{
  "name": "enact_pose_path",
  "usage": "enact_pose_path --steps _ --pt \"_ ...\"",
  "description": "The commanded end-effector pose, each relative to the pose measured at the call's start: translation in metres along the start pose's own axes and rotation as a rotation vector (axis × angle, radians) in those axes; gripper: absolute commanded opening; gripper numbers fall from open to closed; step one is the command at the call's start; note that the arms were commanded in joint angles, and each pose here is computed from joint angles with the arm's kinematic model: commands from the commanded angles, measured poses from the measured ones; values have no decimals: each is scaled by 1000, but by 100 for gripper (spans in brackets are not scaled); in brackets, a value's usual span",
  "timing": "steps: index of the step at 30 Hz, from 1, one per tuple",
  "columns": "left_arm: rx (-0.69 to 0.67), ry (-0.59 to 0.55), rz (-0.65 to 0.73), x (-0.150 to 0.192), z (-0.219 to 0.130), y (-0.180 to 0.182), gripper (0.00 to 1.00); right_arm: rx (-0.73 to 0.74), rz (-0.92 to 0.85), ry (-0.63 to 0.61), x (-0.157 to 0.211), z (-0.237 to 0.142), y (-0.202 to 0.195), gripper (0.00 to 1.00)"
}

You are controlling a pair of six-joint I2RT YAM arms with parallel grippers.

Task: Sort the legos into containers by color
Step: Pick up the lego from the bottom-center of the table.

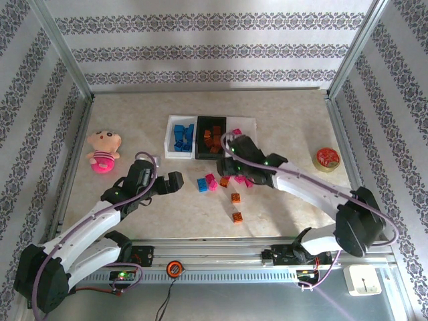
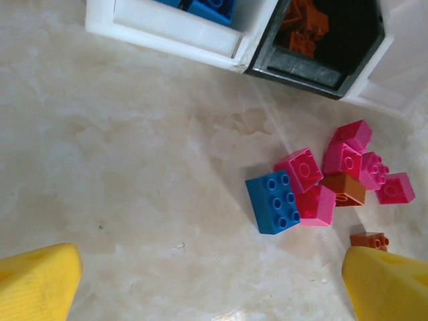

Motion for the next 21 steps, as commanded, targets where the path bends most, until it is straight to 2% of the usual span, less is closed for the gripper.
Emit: enact_pose_path --steps 1,8,16,21 --pt "15 -8 -15 1 2 -1 100 63 56 91 41 0 -19 70" --pt "7 -4 -28 4 5 1 100 97 59 220 85 23 -28 70" --pt "0 22 -45 10 11 4 100 147 25 229 88 51 -27 66" --pt "-1 26 -53 12 12 6 100 173 6 243 89 62 -28 57"
Point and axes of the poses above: each hand's point on the last joint's axis, 136 mm out from that joint toward the fingers, its own z axis out along the fingers, its own y axis along the line the jaws close on, x = y × z, the point moved 6 cm from there along -z, back along the fingers, and after that the axes turned 9 degrees about z, right-handed, at the moved point
